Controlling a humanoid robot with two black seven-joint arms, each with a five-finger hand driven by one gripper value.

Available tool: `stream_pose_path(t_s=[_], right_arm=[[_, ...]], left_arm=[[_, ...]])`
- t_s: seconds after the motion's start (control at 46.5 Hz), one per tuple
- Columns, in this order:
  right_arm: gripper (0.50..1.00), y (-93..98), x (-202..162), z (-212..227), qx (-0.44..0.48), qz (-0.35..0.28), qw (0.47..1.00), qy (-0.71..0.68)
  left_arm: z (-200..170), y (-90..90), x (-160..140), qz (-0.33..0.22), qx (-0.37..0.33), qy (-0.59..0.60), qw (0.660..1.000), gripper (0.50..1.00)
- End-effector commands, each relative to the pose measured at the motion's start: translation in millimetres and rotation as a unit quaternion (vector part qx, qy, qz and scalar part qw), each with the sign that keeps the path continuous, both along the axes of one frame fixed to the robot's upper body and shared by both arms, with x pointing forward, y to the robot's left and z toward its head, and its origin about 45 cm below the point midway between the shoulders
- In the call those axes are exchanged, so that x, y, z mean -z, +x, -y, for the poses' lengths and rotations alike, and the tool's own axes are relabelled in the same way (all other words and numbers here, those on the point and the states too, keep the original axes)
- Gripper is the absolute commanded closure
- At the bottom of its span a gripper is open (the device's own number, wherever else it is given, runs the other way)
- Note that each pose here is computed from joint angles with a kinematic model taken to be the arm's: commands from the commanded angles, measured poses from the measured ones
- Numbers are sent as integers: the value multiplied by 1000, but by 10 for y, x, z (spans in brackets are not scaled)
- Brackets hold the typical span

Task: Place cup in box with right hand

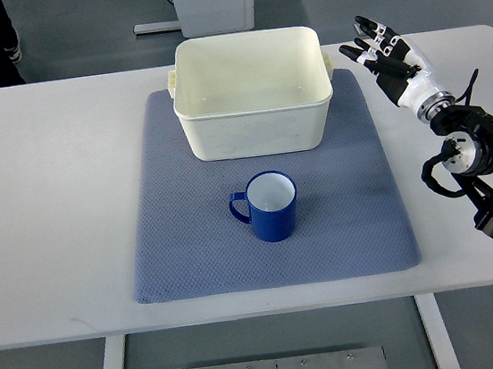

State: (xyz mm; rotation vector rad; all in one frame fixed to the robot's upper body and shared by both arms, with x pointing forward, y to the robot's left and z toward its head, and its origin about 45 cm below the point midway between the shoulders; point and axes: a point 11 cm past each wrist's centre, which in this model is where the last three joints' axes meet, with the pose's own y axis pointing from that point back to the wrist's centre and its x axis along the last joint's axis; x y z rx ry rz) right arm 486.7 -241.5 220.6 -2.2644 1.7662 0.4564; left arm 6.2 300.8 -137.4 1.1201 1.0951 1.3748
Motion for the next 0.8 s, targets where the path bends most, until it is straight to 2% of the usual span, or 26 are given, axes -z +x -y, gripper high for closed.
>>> stream_pose_path(t_s=[0.0,0.775], right_arm=[[502,1,0,2,1,0,1000,0],[502,24,-47,12,2,4,1000,0]], left_arm=[[0,0,0,0,0,0,1000,500],[0,0,0,0,0,0,1000,500]])
